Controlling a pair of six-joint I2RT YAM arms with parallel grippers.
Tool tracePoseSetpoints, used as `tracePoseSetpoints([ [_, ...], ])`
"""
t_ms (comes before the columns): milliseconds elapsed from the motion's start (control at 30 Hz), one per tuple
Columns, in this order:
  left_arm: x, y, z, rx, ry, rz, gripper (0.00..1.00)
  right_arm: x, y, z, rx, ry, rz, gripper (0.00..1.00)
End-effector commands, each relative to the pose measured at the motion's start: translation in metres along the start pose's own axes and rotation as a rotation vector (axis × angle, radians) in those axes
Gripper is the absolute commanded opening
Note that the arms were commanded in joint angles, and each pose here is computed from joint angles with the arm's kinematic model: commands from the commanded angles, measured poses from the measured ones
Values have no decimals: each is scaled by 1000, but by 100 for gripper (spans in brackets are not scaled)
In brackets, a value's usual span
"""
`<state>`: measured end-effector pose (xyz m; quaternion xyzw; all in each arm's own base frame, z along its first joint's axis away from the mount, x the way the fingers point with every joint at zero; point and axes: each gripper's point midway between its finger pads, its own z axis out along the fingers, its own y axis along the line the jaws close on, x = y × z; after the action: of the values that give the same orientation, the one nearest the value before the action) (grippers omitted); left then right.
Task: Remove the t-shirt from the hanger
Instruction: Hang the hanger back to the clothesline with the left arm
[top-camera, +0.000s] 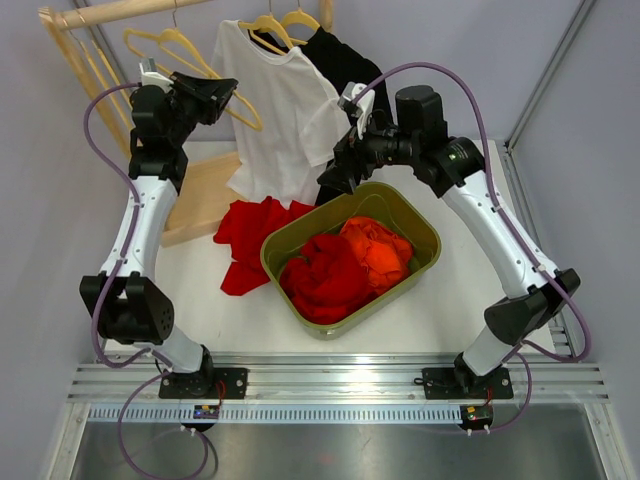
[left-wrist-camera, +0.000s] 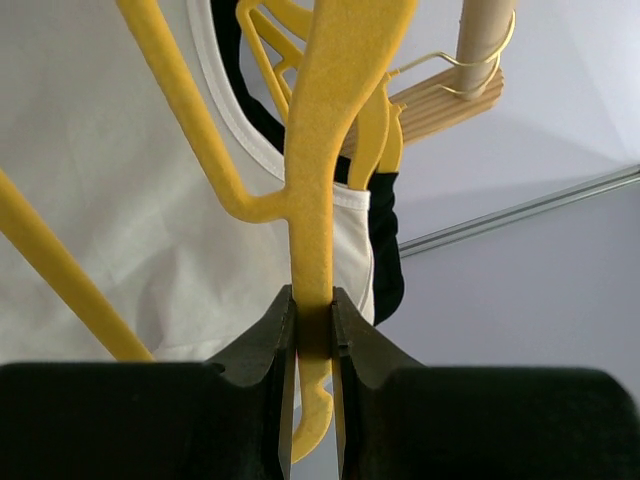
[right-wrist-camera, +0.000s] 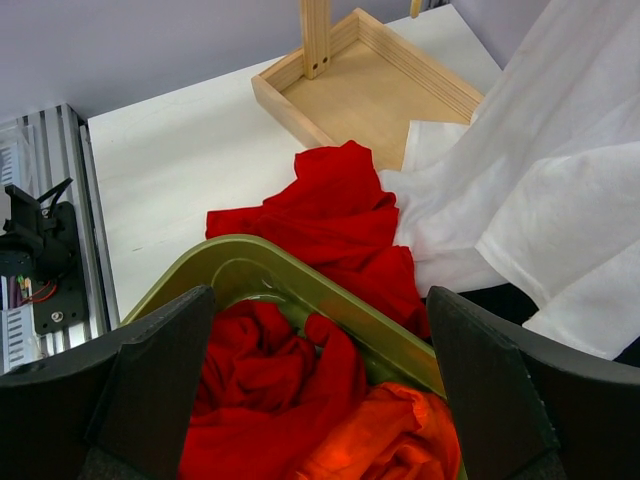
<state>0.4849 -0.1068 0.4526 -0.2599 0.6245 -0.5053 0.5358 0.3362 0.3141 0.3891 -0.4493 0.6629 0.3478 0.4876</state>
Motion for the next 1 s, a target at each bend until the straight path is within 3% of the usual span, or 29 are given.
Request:
tracePoseSetpoints([
  [0, -17, -45, -4, 140, -4, 4, 5, -21, 8, -20, 3, -63, -41, 94],
  [733, -52, -19, -28, 177, -56, -130, 7, -9, 8, -23, 4, -54, -12, 95],
  [833, -51, -19, -32, 181, -56, -127, 13, -7, 7, -22, 5, -51, -8, 95],
  [967, -46, -24, -41, 189, -47, -119, 36, -6, 5, -24, 13, -51, -7, 95],
])
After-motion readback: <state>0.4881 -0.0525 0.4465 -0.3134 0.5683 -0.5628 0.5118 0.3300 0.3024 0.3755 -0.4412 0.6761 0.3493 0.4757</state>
